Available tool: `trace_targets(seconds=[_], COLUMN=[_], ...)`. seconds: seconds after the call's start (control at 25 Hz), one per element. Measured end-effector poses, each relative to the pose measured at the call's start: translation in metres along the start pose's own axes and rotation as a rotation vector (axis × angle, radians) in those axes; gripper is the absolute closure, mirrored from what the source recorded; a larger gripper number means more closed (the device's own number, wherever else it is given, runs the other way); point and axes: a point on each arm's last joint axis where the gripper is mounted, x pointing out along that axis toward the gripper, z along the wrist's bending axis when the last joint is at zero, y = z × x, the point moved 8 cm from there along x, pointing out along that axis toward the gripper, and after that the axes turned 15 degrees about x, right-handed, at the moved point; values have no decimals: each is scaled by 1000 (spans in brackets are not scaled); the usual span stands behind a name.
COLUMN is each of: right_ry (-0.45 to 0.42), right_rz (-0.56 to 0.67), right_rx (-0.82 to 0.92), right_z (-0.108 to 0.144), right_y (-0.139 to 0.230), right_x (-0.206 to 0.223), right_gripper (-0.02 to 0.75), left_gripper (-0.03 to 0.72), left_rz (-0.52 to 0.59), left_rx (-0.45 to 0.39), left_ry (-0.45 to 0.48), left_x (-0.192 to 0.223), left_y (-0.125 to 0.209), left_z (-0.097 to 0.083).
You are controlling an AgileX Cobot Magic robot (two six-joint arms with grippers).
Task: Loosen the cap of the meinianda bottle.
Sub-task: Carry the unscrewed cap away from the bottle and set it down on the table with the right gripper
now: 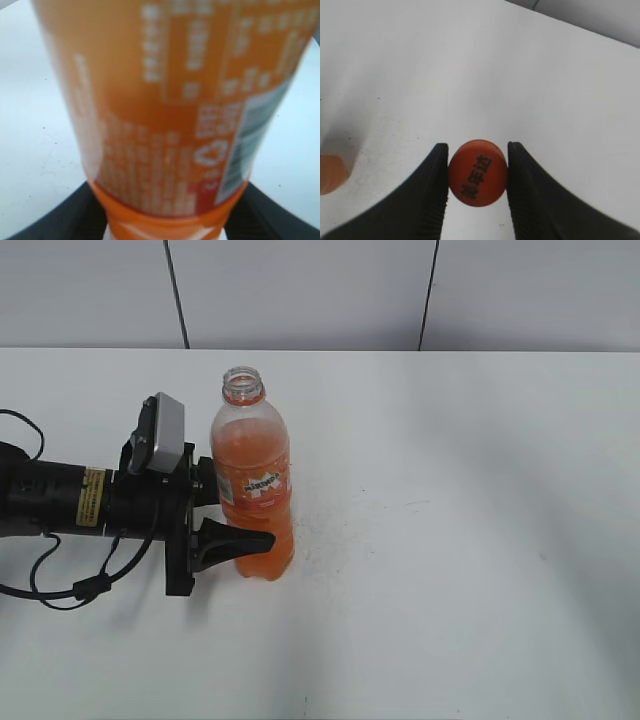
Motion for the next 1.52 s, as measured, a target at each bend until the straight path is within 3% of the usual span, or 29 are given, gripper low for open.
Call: trace_targets(seconds=[0.28,0.6,0.88,1.12,1.52], right_ry=[53,-33,-59,-50,-52], right_rz=[101,109,81,144,122], right_rx=[47,140,178,212,252], right_z=[-31,-29,-31,-35,-34], right_y=[32,75,131,176,184], right_x=[32,97,148,182,218], right_gripper=[468,468,468,468,468], left_gripper=[286,286,286,286,286], left_rz=[0,-1,-2,-2,-2], left_rx=[0,0,0,0,0], left_ry=[0,0,0,0,1], left_x=[0,0,0,0,0], left_y=[0,0,0,0,0], left_z=[0,0,0,0,0])
